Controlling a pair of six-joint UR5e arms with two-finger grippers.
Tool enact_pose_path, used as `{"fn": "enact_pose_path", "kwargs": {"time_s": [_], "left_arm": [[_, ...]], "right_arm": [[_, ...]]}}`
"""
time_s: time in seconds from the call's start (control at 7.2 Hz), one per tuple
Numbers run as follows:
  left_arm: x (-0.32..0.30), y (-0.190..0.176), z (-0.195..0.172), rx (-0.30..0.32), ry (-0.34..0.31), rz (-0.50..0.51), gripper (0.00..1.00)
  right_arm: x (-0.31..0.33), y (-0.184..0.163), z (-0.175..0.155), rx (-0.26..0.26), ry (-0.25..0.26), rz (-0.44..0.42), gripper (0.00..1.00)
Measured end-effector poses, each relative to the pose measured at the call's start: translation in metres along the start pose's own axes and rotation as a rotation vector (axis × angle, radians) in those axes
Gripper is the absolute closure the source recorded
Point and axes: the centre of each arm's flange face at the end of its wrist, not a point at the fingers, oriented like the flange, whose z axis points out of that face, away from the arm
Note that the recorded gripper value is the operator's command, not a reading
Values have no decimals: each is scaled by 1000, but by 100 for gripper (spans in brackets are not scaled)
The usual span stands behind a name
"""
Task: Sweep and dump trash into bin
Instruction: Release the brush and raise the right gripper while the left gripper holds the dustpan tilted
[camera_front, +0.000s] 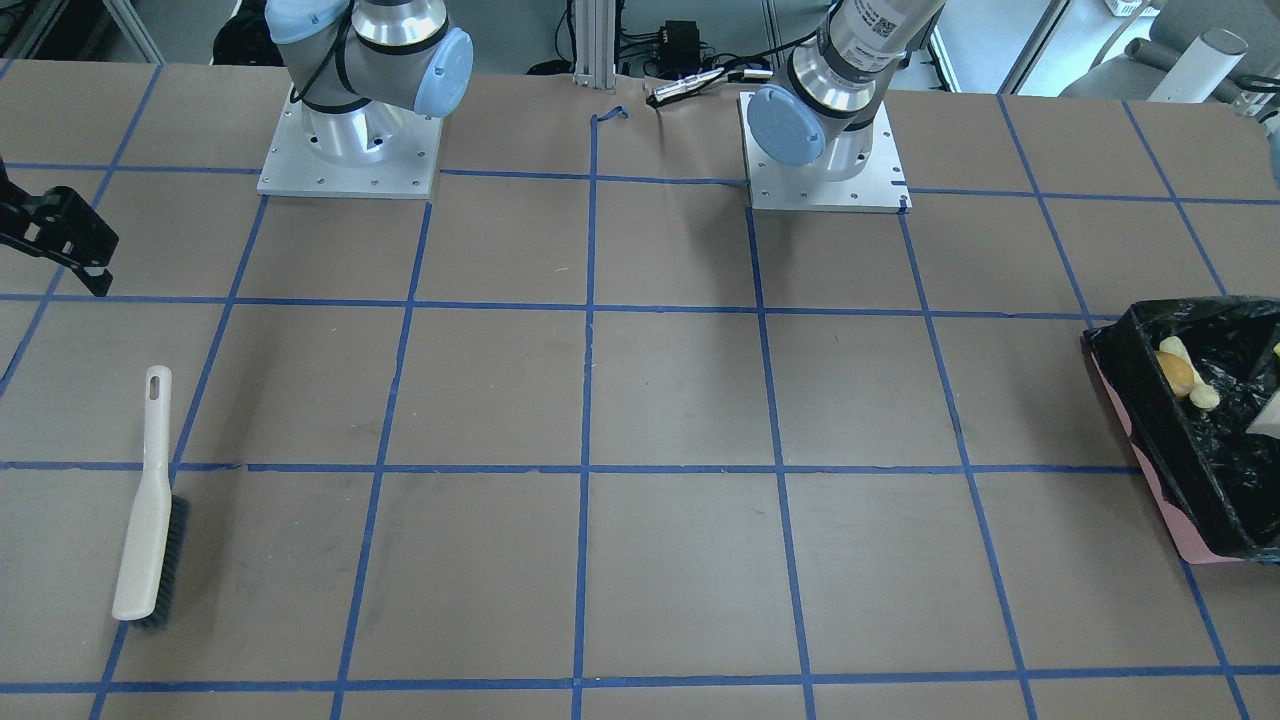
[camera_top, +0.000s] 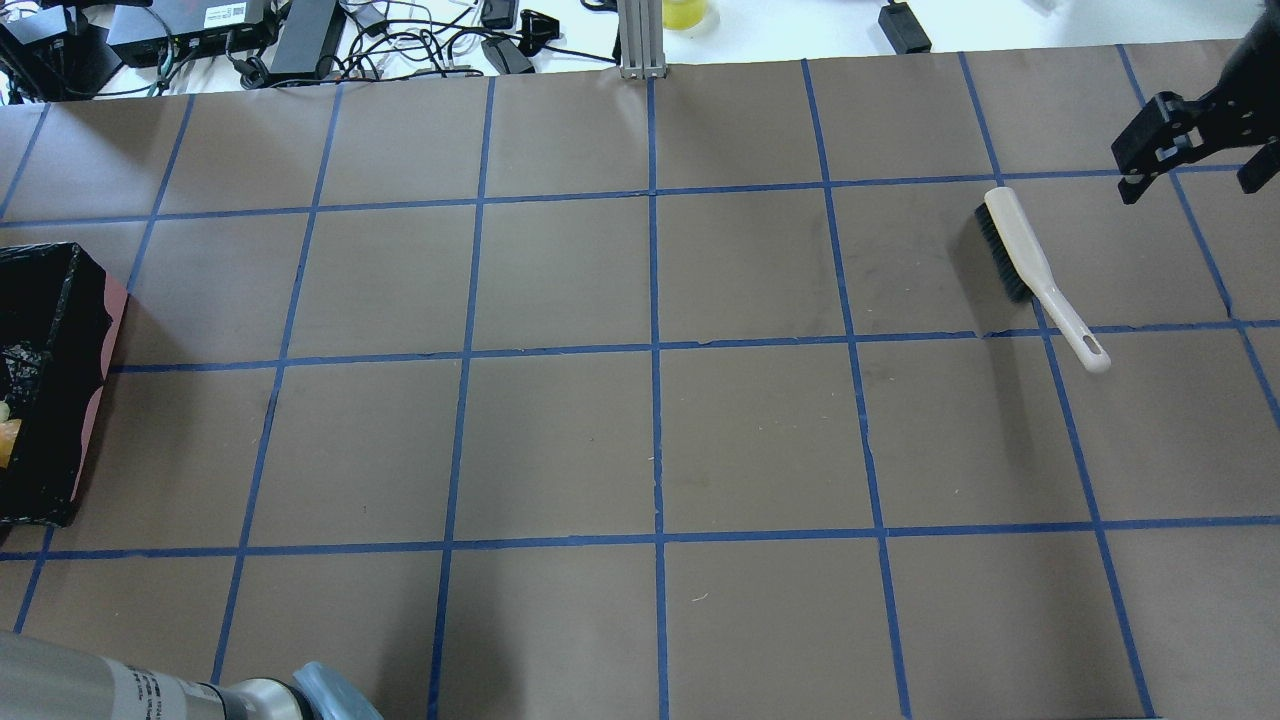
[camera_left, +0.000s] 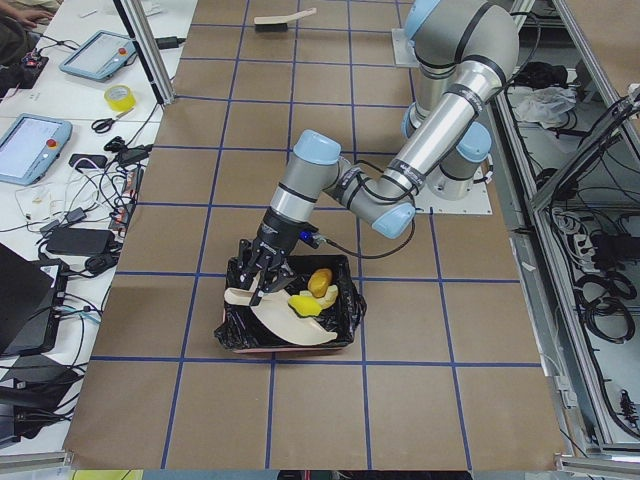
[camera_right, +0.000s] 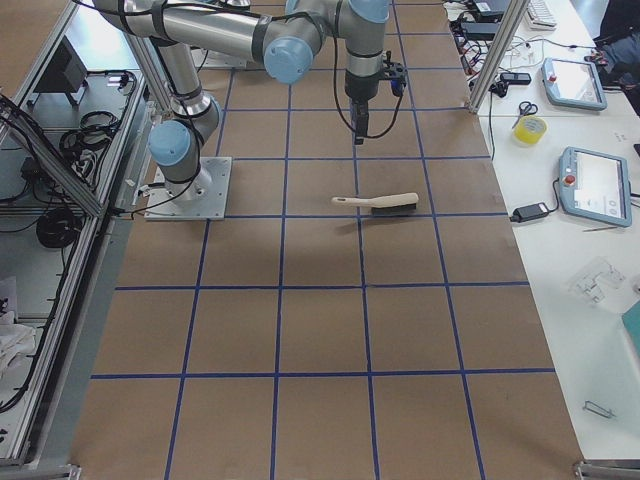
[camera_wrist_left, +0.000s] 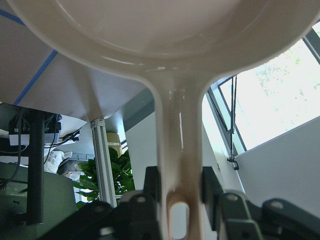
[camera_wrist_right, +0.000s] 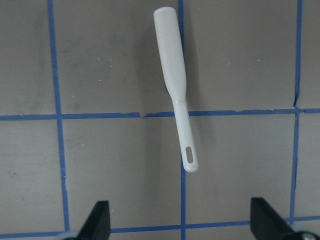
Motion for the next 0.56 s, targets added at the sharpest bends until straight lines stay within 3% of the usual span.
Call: {"fn": "enact_pose_path", "kwargs": {"time_s": [0.56], "left_arm": [[0, -27, -35, -97, 22, -13, 100]], "right_arm": [[-139, -3, -31, 40, -44, 115, 0]]}}
